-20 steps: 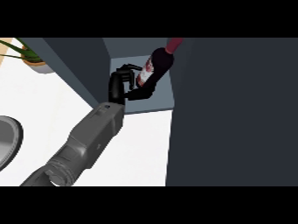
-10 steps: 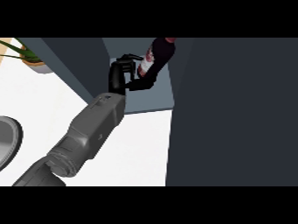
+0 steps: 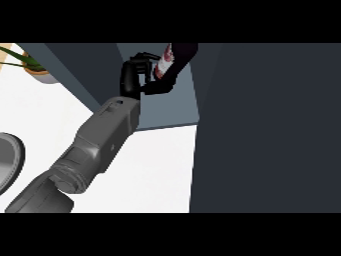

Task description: Pick up the wine, place it into the cabinet and close the cabinet

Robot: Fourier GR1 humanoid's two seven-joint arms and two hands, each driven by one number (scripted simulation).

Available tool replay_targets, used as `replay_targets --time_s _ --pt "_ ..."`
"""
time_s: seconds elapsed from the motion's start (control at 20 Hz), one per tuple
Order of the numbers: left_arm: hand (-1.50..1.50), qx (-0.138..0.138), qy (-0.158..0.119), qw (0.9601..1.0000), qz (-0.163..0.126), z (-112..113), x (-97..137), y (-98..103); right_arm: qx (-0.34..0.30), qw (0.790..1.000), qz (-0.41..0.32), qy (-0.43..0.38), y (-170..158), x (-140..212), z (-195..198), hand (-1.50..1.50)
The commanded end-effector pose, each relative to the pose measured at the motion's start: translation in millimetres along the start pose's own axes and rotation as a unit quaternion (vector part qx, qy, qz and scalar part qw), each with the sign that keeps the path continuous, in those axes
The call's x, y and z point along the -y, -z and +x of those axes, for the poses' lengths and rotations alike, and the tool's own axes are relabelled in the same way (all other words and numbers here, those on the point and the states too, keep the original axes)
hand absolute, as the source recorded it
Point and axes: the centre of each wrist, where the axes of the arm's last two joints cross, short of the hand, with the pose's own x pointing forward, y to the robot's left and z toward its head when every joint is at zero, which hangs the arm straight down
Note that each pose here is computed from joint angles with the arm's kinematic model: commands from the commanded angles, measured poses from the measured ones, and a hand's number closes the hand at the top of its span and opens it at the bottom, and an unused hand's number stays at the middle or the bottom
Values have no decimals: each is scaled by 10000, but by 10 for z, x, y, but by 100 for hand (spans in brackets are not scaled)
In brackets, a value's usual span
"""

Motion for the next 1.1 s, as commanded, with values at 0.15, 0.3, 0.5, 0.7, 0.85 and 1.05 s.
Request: replay_targets --time_s 0.15,0.3,0.5,0.7,0.85,1.05 --pt "150 43 219 9995 220 63 -2 56 -8 10000 1 -63 -12 -66 49 -150" --pt "150 63 409 9984 373 203 -182 246 8 10000 -36 25 24 -33 6 -150" --pt "-150 42 534 9980 346 124 -107 155 31 10000 72 -4 25 -57 36 -150" --pt "-150 -1 892 9947 503 42 -114 98 122 9998 93 -102 18 -17 34 -150" --pt "-150 -69 907 9940 603 110 -324 243 58 9999 41 88 -66 -23 -37 -150" --pt "-150 -170 959 9940 507 12 -194 114 64 9999 44 -101 -3 7 24 -150"
